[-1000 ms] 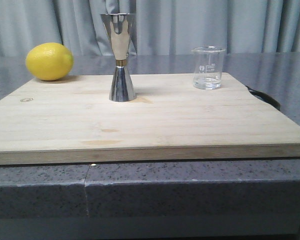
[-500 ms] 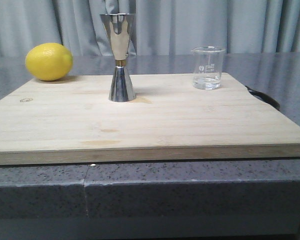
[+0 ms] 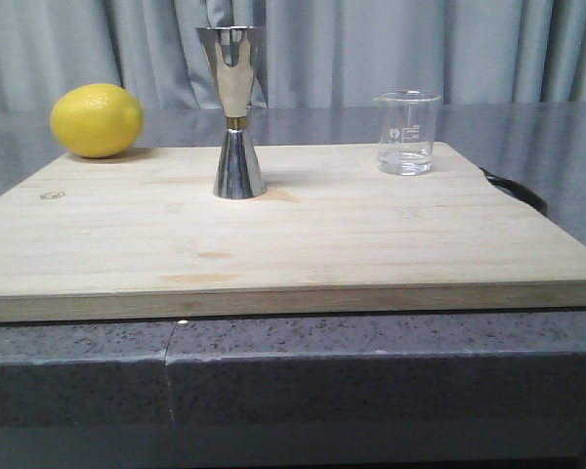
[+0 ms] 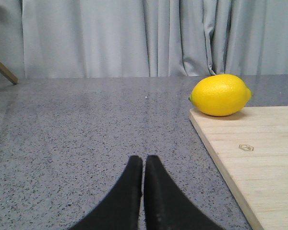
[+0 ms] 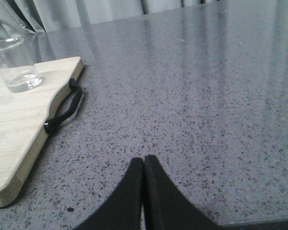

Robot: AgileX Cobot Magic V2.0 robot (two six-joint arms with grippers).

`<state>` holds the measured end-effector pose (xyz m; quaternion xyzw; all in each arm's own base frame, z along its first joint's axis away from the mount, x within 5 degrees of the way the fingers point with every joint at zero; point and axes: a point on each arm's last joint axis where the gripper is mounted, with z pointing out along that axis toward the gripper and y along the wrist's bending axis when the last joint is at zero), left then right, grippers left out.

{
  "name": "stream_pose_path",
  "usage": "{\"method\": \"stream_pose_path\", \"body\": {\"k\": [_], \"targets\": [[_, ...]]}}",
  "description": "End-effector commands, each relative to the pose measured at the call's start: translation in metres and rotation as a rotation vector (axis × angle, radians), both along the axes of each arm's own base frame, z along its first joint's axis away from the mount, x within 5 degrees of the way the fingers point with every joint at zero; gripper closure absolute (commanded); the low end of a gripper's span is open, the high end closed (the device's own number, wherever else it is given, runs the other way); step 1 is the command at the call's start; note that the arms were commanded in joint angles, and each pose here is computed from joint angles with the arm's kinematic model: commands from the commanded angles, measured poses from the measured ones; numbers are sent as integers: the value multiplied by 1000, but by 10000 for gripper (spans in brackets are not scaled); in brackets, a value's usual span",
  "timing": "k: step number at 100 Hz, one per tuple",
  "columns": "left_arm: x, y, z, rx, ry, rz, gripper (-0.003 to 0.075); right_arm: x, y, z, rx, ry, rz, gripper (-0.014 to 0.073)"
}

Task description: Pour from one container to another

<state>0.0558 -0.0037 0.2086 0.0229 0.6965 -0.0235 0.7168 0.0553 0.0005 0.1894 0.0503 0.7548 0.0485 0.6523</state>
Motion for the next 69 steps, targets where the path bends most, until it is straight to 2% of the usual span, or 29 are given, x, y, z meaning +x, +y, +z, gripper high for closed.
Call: {"method": "stream_pose_path", "body": {"k": [1,22,69], "targets": [[-2,0,4,-6,-95,4,739,1,-1,7,4,-159,-9,657],[-2,0,4,-6,-95,4,739,0,-1,12,4,-213,-10,657],[-2,0,4,-6,-95,4,739,0,-1,12,4,-211,-10,657]]}}
